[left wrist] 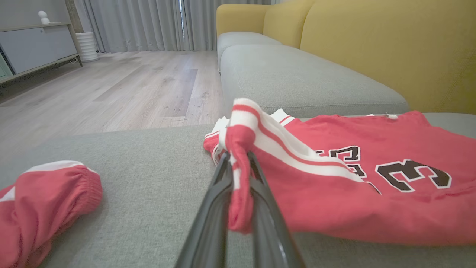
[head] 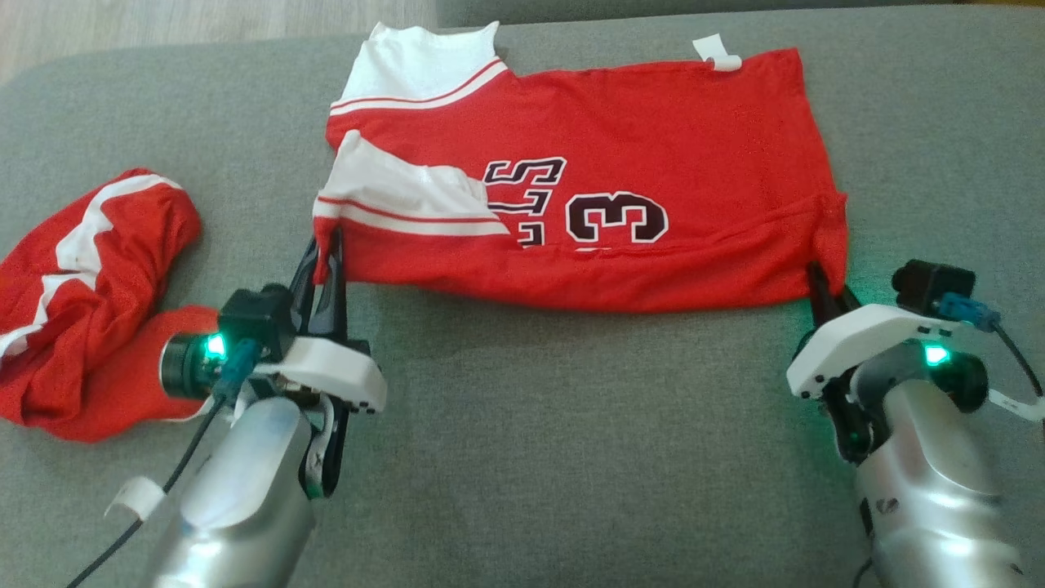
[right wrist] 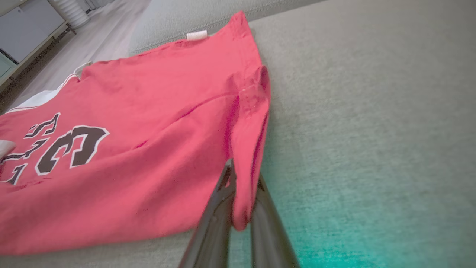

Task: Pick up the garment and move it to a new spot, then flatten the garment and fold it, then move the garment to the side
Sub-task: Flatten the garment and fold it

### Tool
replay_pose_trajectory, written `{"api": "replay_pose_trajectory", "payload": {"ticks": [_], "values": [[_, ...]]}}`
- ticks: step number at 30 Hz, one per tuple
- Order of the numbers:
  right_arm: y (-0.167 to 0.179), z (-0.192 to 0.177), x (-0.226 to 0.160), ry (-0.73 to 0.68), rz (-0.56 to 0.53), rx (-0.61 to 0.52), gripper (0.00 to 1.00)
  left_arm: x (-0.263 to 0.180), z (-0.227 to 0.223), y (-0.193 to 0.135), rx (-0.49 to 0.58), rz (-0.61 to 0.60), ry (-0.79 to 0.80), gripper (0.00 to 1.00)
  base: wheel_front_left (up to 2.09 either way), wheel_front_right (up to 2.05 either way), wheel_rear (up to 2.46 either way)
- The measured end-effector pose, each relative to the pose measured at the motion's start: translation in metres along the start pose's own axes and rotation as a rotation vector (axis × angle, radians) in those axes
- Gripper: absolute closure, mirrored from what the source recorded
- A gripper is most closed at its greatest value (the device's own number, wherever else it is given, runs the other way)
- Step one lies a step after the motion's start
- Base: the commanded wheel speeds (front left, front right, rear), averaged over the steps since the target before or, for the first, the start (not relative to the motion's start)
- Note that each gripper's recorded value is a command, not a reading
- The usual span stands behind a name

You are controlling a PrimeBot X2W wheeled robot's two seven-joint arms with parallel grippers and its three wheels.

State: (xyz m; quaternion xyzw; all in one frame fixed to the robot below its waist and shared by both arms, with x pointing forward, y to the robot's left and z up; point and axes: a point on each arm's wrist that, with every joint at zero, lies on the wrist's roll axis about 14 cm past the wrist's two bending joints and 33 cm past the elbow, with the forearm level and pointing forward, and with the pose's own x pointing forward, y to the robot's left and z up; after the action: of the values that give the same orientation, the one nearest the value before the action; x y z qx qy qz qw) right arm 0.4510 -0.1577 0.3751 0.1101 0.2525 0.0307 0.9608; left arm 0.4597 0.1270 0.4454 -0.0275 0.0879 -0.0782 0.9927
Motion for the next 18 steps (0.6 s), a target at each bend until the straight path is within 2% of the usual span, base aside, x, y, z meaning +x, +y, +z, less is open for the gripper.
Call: {"api": "replay_pose_trajectory", "payload": {"ticks": [9,18], "values": [[-0.012,0.035,-0.015,-0.115,-0.037,0.012,1.00,-0.013,0.000,-0.001,0.010,-0.003,0.000,1.00,0.00,0.00,0.00],[-0.027,0.008,-0.052,-0.039,-0.067,0.023,1.00,-0.042,-0.012,-0.010,-0.008,-0.013,0.026,1.00,0.00,0.00,0.00]]}}
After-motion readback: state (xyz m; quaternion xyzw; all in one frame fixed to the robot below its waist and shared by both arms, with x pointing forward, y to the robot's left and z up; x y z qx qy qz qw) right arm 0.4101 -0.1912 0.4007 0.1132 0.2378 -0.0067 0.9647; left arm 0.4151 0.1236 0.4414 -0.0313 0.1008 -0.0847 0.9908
